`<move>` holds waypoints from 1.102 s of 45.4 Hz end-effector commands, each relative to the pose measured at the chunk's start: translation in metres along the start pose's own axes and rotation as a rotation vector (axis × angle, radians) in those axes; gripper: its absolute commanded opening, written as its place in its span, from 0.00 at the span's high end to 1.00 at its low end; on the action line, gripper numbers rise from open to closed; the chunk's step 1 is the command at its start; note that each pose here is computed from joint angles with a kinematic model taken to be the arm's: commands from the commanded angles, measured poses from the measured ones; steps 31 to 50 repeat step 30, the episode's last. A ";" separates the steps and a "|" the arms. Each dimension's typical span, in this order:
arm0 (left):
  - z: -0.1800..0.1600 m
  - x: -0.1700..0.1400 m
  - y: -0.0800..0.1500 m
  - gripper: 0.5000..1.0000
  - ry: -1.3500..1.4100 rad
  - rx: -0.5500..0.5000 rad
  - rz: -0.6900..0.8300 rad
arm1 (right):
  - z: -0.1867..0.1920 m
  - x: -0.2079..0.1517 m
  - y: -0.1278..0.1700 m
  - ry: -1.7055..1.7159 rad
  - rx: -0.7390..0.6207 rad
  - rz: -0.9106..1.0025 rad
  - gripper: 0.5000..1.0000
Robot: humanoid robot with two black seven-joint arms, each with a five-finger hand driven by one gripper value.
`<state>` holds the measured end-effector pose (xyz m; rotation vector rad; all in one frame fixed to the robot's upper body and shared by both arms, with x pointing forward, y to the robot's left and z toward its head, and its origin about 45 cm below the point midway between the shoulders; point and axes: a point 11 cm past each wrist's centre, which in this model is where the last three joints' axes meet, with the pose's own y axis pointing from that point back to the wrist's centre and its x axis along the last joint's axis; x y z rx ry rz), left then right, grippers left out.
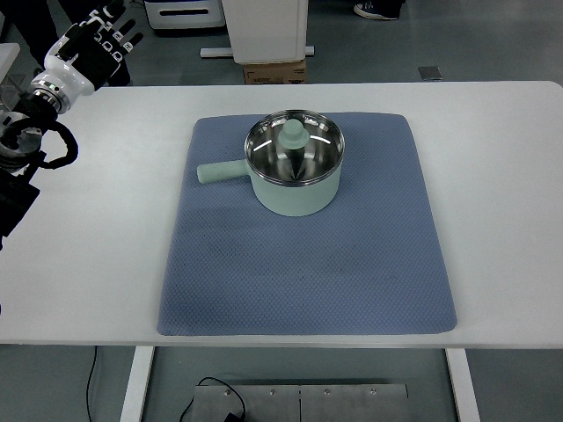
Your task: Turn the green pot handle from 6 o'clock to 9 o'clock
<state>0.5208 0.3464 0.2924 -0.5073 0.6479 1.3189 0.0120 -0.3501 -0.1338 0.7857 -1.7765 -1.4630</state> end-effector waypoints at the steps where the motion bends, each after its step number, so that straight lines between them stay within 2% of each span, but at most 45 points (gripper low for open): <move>1: -0.003 0.017 0.007 0.00 0.035 -0.021 0.044 | 0.000 0.001 0.000 -0.001 0.001 0.002 0.00; 6: -0.003 0.025 0.010 0.00 0.068 -0.054 0.076 | 0.000 0.000 0.000 0.001 0.001 0.000 0.00; 22: -0.019 0.048 0.022 0.00 0.089 -0.034 0.142 | 0.000 -0.002 0.000 -0.002 -0.002 -0.008 0.00; 50: -0.021 0.048 0.022 0.00 0.091 -0.031 0.142 | 0.000 -0.003 0.000 -0.003 -0.002 -0.009 0.00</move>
